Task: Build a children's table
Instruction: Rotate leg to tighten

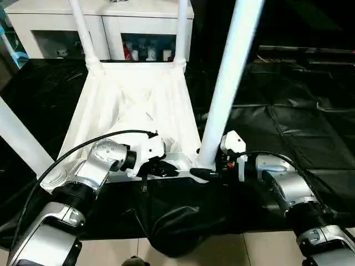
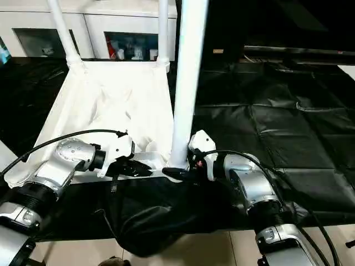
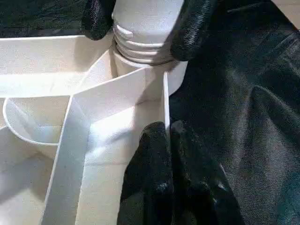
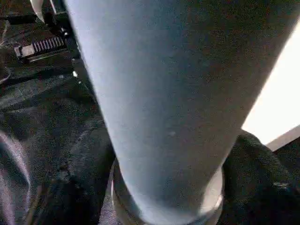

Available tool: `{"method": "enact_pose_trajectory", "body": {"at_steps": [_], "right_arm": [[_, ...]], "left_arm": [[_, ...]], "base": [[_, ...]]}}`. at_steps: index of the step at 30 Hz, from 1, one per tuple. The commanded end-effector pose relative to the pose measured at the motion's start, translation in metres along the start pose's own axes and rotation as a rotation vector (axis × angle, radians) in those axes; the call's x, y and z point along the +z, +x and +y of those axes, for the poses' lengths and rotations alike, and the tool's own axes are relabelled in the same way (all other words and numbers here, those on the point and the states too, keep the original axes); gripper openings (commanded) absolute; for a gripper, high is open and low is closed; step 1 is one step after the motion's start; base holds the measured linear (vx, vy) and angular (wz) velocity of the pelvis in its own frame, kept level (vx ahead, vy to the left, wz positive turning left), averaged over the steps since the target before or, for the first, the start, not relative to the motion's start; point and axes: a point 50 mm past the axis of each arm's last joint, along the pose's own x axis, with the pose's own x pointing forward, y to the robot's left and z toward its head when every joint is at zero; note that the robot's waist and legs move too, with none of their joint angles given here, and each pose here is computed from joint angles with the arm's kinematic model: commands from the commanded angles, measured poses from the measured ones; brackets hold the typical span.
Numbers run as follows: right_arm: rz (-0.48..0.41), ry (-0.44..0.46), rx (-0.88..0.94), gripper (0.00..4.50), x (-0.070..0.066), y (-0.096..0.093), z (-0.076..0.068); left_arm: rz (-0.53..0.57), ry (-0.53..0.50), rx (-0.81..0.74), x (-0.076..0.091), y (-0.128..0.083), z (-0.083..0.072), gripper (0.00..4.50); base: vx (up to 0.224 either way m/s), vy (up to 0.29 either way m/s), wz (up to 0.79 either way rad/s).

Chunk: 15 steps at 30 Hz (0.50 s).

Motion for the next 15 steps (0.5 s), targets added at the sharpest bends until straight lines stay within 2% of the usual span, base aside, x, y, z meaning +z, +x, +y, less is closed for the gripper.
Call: {"method": "enact_pose_trajectory", "body": {"at_steps": [1, 3, 6, 10, 11, 15], "right_arm": [[-0.007, -0.001, 0.032, 2.89, 0.003, 0.003, 0.001], [-0.006, 0.006, 0.025, 2.79, 0.001, 0.003, 0.002], [-0.021, 0.094, -0.154, 2.71, -0.013, 0.01, -0.001], [-0.043, 0.165, -0.307, 2.66, -0.02, 0.017, -0.004], [-0.053, 0.277, -0.519, 2.66, -0.028, 0.032, -0.007], [-0.052, 0.304, -0.57, 2.66, -0.028, 0.039, -0.006]], "left_arm": [[0.017, -0.031, -0.011, -0.008, 0.003, -0.005, 0.0], [0.016, -0.034, 0.01, -0.009, 0.003, -0.004, 0.0], [0.024, -0.083, 0.186, -0.009, 0.009, 0.01, 0.0], [0.021, -0.128, 0.288, -0.004, 0.016, 0.02, 0.0], [0.004, -0.162, 0.385, 0.009, 0.032, 0.028, 0.0], [-0.002, -0.169, 0.407, 0.014, 0.039, 0.03, 0.0]], "base": [[0.0, 0.0, 0.0], [0.0, 0.0, 0.0], [0.0, 0.0, 0.0], [0.0, 0.0, 0.0], [0.0, 0.0, 0.0], [0.0, 0.0, 0.0]]}}
